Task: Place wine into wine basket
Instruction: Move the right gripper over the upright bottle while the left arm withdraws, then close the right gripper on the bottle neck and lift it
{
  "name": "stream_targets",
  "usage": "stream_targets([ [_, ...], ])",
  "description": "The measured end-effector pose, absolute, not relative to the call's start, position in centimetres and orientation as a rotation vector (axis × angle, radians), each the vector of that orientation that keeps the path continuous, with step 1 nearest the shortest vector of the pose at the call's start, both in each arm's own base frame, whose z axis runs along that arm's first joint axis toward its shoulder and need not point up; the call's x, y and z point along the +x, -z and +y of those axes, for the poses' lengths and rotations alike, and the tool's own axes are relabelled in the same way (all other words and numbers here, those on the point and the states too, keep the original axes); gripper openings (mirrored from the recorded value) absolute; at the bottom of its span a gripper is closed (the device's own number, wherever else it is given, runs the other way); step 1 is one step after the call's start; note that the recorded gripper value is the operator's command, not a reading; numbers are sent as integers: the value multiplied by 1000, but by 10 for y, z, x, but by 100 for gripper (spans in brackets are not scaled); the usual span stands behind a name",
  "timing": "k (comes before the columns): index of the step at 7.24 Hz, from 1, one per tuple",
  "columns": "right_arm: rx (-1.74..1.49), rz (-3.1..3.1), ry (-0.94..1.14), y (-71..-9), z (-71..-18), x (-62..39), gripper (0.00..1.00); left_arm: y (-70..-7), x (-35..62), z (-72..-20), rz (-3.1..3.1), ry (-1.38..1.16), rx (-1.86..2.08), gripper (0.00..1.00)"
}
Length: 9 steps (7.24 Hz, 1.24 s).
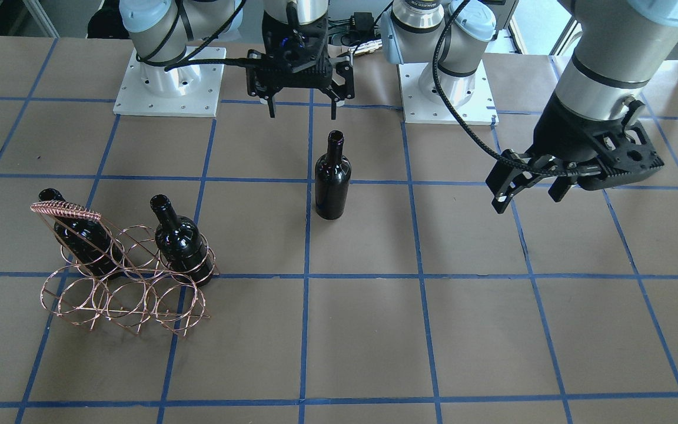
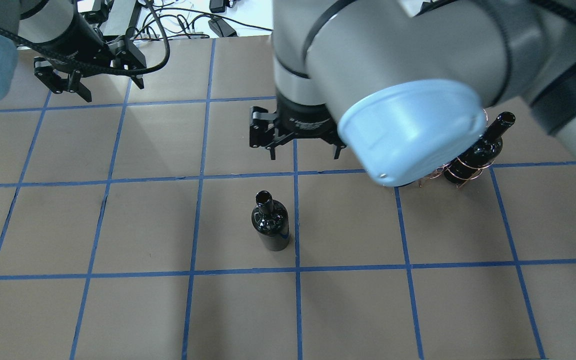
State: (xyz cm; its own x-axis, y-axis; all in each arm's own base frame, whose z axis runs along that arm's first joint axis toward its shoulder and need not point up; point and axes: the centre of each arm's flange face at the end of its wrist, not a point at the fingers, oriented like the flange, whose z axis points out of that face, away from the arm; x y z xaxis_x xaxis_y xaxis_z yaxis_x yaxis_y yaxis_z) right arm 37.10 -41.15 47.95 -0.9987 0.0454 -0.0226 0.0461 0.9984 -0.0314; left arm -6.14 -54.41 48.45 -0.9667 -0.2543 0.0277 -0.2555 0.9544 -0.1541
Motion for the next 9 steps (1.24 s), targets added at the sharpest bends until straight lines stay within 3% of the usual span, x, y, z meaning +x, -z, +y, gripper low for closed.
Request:
stream_targets([
  [8, 70, 3144, -83, -392, -399, 416, 99, -469, -3, -547, -3173, -186, 561, 100],
  [9, 69, 3142, -84, -389, -398, 418, 95, -466, -3, -547, -3176, -175, 561, 100],
])
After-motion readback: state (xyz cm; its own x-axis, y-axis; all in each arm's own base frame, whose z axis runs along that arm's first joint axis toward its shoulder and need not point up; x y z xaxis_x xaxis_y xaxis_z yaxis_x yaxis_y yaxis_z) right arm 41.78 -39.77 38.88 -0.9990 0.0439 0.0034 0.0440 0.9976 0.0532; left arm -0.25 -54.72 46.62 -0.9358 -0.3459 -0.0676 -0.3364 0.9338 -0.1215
